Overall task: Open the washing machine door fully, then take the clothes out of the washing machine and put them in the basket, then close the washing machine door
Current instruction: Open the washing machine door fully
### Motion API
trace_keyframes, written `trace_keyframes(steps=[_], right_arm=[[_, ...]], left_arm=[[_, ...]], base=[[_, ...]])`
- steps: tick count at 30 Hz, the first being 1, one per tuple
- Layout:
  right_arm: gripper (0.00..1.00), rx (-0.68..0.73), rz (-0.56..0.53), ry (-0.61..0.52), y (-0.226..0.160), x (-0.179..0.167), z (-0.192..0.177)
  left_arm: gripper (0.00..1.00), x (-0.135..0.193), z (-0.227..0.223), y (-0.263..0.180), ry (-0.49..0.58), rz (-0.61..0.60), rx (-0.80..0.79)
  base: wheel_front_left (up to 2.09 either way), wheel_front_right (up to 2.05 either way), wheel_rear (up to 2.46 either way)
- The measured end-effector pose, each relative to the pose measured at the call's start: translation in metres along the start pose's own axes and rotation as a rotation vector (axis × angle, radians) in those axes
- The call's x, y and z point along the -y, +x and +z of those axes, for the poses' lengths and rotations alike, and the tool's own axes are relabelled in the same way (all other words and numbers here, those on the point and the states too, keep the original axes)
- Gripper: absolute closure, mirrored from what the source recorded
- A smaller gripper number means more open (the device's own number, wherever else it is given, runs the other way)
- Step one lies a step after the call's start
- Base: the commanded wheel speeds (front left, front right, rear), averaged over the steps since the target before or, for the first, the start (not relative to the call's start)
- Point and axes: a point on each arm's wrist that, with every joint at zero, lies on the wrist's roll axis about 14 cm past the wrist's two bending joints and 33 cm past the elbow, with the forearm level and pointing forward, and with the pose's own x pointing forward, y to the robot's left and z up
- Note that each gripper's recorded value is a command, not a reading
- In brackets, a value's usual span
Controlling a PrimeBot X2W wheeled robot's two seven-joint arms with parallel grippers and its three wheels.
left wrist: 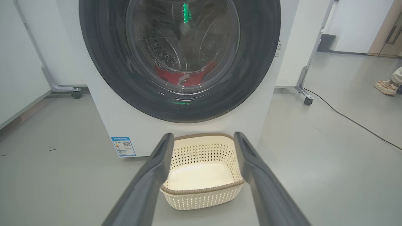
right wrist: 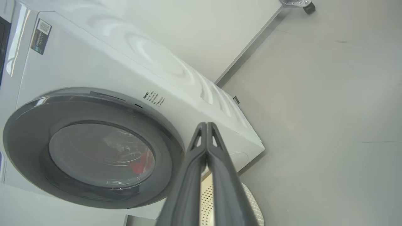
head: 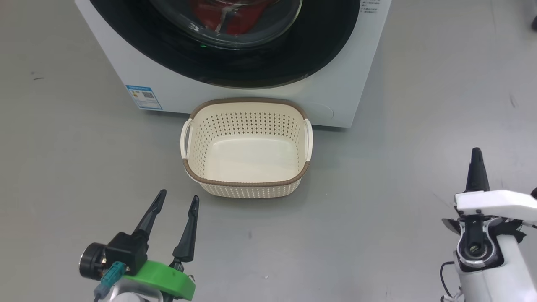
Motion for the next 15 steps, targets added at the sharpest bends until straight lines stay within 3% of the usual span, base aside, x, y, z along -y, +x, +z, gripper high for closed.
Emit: trace_keyframes(steps=[3, 9, 15], right_arm=[[1.00, 0.004, -0.015, 0.118, 0.014, 0.000, 0.002], [1.00, 0.012, 0.027, 0.237, 0.049, -0.017, 0.009], [1.00, -0.070, 0.059, 0.277, 0.080, -0.033, -0.002]], left_arm=[[0.00, 0.002, -0.003, 0.002, 0.001, -0.008, -0.009], [0.00, 0.003, -0.010, 0.004, -0.008, -0.008, -0.034], [0.00, -0.005, -0.021, 0.004, -0.034, 0.021, -0.066]], base=[[0.00, 0.00, 0.00], [0.00, 0.00, 0.00], [0.00, 0.00, 0.00]])
